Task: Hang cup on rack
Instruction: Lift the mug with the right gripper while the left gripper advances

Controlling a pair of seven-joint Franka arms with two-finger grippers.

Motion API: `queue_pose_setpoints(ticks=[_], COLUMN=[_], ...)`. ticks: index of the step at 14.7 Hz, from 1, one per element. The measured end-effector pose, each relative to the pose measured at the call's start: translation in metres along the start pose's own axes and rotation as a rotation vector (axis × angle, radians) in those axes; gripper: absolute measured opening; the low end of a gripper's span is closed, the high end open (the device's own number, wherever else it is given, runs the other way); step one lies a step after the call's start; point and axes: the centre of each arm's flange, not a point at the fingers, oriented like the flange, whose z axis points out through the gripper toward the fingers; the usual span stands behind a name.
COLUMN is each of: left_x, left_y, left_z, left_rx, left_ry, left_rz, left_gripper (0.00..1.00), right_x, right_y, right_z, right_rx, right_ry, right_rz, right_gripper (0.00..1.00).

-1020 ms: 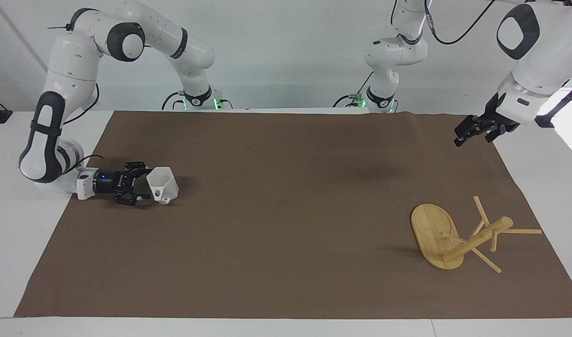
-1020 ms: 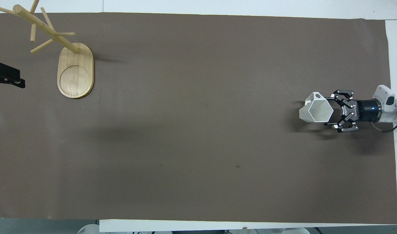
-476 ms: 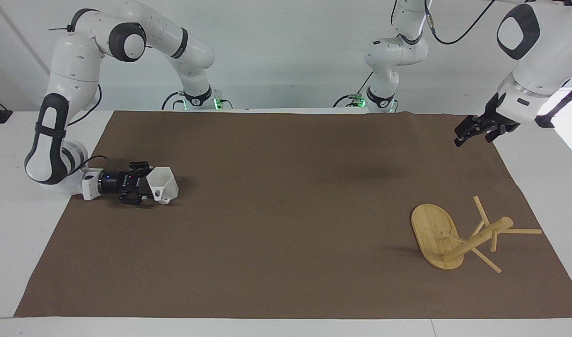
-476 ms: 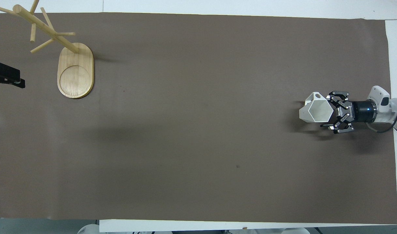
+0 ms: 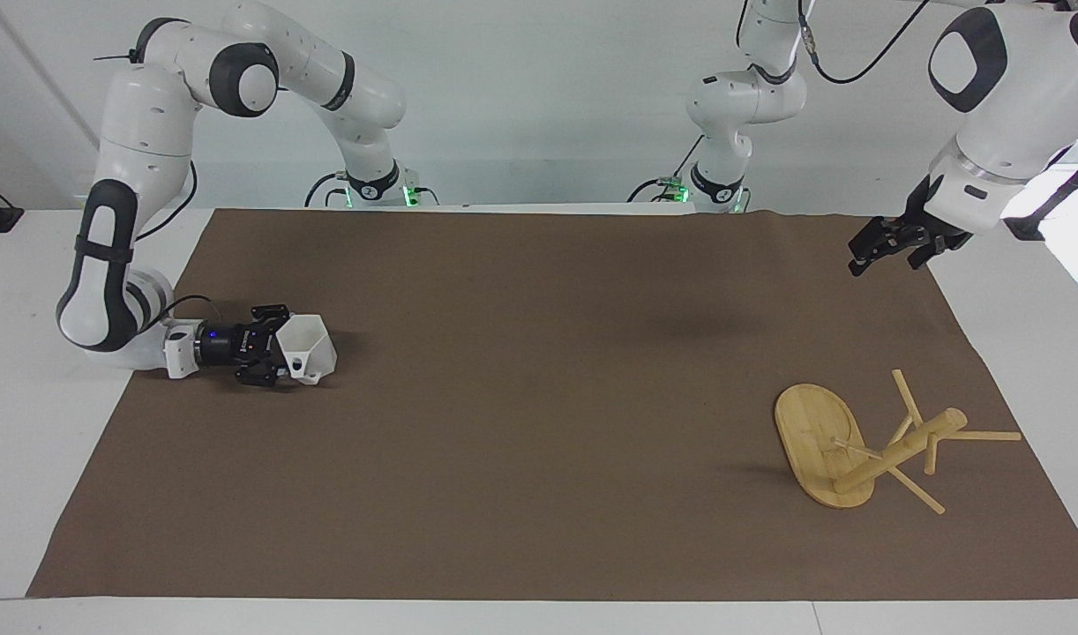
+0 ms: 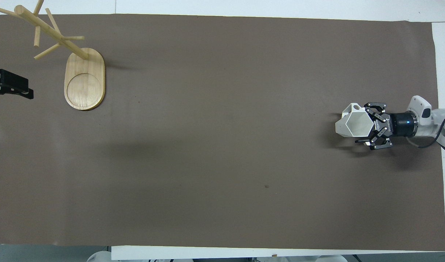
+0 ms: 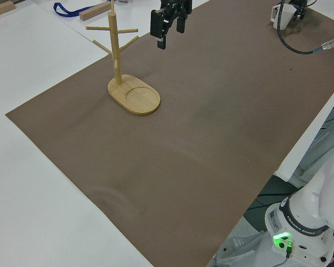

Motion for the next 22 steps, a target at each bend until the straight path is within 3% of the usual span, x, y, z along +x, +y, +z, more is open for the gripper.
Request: queue_pose_setpoints(ticks=[9, 13, 15, 22], left_x=[-0.001, -0.002, -0.002, -0.004], left_y=[0.003, 0.003, 0.003, 0.003], left_z=[0.001, 0.002, 0.004, 0.011], left_rx=[0.002, 0.002, 0.002, 0.004], left_ry=[-0.010, -0.013, -0.017, -0.027], left_rz=[0.000, 0.000, 0.000, 0.000], left_gripper=[1.00, 1.00, 1.00, 1.00], right_x=[-0.002, -0.004, -0.004, 0.004], right_y=[0.001, 0.002, 0.002, 0.010], right_z=[0.012, 0.013, 0.012, 0.021], right_rx=[0.017, 0.011, 0.004, 0.008], right_ry=[0.005, -0.008, -0.015, -0.050], right_rz=[0.005, 0.008, 0.009, 0.031], right_gripper=[0.99, 0.89, 0.80, 0.80])
